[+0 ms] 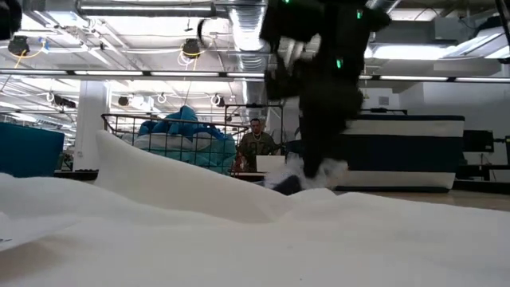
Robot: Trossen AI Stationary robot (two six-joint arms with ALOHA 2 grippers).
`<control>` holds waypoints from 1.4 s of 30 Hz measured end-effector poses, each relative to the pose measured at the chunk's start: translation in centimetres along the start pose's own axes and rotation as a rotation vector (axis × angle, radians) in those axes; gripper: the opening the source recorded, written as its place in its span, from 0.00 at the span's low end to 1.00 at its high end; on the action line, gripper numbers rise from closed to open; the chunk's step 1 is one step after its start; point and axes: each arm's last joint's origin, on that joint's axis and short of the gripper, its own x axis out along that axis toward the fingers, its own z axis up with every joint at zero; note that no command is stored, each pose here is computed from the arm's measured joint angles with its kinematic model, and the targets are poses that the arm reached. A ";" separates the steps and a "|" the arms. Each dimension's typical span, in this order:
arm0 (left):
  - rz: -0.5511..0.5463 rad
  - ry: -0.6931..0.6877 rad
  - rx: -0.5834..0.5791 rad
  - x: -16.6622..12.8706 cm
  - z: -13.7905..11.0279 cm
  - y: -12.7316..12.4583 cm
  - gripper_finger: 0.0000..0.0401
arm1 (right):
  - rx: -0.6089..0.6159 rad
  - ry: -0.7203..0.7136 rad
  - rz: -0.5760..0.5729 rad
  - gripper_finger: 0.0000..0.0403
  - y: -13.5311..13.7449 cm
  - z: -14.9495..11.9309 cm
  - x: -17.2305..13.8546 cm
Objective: Pick & Place Cloths
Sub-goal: Put the white striped sock into the blue bin
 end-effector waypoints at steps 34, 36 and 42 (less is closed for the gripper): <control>0.275 -1.285 0.620 -1.1 15.0 -3.8 0.72 | 0.241 -0.601 0.240 0.01 -1.3 2.8 -13.5; 0.259 -1.279 0.622 -0.6 15.9 -3.6 0.72 | 0.240 -0.621 0.248 0.01 -1.1 2.9 -13.7; 0.175 -1.214 0.624 1.0 17.9 -2.9 0.72 | 0.199 -0.708 0.263 0.01 -0.7 3.5 -14.1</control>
